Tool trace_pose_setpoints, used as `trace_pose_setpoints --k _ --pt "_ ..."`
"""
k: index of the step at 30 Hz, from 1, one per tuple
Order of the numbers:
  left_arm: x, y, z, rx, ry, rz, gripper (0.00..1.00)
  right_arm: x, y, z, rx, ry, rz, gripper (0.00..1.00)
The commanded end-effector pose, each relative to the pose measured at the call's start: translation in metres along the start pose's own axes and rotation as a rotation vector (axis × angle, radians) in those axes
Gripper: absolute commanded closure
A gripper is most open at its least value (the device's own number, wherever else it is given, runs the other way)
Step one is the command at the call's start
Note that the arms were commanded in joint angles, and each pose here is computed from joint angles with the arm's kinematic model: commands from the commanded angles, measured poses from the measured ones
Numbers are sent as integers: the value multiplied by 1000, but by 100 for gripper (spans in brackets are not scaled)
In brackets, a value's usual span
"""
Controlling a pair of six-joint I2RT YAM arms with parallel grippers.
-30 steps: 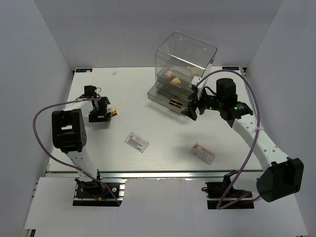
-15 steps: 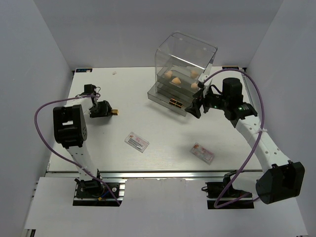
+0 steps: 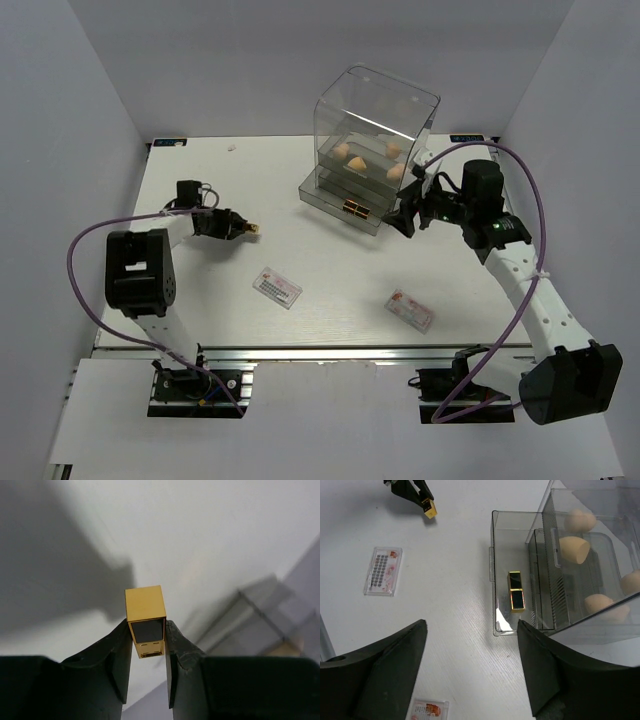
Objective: Organize the makeup
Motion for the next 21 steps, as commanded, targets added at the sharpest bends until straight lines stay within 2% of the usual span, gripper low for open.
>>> trace_pose_setpoints --k 1,4,5,8,13,18,21 --pt "41 47 -39 355 -260 88 98 -3 7 2 -3 -5 -39 26" --pt "88 61 -51 517 -408 178 100 -1 9 2 -6 -16 -37 46" --pt "97 65 -56 568 -446 182 100 0 9 2 -6 -19 -35 59" --pt "126 77 -67 663 -538 211 100 1 12 2 3 -31 -39 83" --pt "164 80 -91 703 -642 237 100 3 15 2 20 -49 -40 84" --pt "185 48 -105 653 -628 281 100 4 17 2 28 -52 -42 80" --pt "195 32 -116 653 -627 291 91 5 19 3 35 -51 -40 78"
Point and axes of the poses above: each gripper's point midway between its finger pads, its own y axis back along the fingers, its own z axis along the line the jaws close on, x = y × z, the point moved 10 cm from there along y, back along the fingers, and after that the axes turned 2 degrees about -y, right-handed, at the moved point
